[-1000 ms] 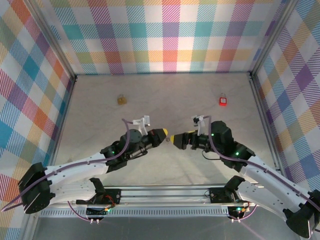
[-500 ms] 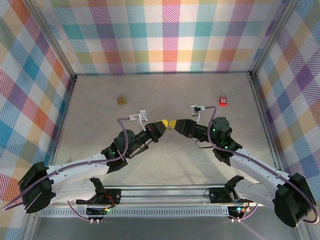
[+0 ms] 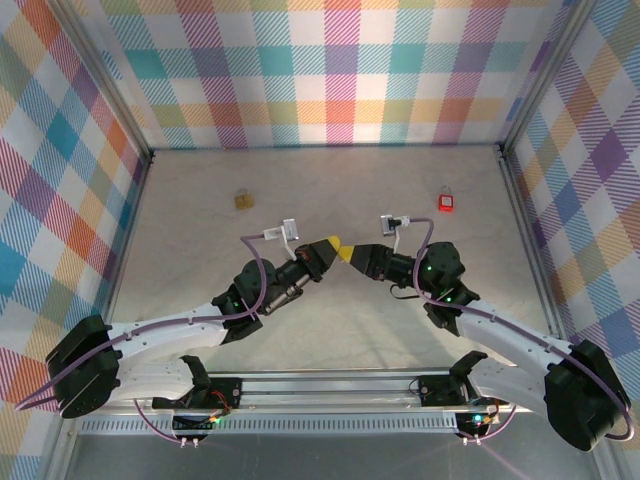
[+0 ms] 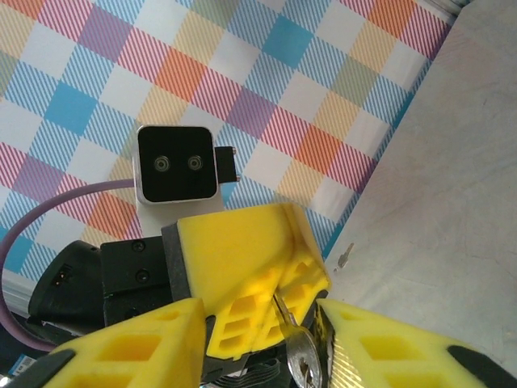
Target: Unlock with the key
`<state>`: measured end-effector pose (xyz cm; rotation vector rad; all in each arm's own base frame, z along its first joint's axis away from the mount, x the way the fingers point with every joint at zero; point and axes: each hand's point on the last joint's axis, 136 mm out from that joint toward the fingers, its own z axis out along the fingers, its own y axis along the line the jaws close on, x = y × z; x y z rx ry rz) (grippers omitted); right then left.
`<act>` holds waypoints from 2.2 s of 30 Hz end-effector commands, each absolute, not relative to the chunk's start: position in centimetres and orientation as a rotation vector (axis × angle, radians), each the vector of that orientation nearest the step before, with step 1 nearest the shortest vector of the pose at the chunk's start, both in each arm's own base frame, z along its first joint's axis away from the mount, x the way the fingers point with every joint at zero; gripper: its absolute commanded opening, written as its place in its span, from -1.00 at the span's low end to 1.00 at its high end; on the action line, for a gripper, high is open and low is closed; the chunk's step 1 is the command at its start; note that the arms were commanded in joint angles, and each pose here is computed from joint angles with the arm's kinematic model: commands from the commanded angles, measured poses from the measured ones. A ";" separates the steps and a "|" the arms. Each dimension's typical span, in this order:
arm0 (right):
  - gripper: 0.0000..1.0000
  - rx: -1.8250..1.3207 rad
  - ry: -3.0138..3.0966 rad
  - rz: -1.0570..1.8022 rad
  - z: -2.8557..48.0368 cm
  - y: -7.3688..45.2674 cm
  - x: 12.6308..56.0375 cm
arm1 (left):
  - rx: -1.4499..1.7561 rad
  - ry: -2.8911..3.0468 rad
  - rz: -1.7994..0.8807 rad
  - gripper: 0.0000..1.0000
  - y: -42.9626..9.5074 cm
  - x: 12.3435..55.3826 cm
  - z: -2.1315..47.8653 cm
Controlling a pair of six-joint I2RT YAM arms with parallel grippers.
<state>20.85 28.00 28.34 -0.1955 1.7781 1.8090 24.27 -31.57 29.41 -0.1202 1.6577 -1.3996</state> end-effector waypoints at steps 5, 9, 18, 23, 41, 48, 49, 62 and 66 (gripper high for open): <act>-0.26 -0.267 1.750 1.850 28.3 28.4 19.6 | -0.147 1.575 -1.438 -1.00 -31.3 24.5 31.3; -0.35 -0.262 1.749 1.847 28.2 28.3 19.5 | -0.145 1.570 -1.442 -1.00 -31.3 24.5 31.4; -0.69 -0.259 1.749 1.833 28.4 28.2 19.5 | -0.149 1.577 -1.446 -1.00 -31.3 24.4 30.8; -1.00 -0.279 1.752 1.831 28.7 28.2 19.3 | -0.167 1.590 -1.443 -1.00 -31.1 24.5 29.9; -1.00 -0.259 2.203 1.420 23.8 24.9 17.7 | -0.444 2.350 -0.291 0.99 -11.8 34.9 21.2; -1.00 -0.253 2.295 1.361 22.0 24.2 17.0 | -0.405 2.566 -0.037 0.86 -7.2 43.5 16.6; -1.00 -0.251 2.300 1.358 21.8 24.2 16.9 | -0.403 2.587 -0.033 0.86 -7.1 44.6 15.7; -1.00 -0.216 2.335 1.358 20.2 23.6 15.9 | -0.465 2.804 0.088 0.77 -4.5 52.3 6.0; -1.00 -0.203 2.349 1.352 19.6 23.5 15.9 | -0.487 2.840 0.108 0.71 -3.8 52.4 4.3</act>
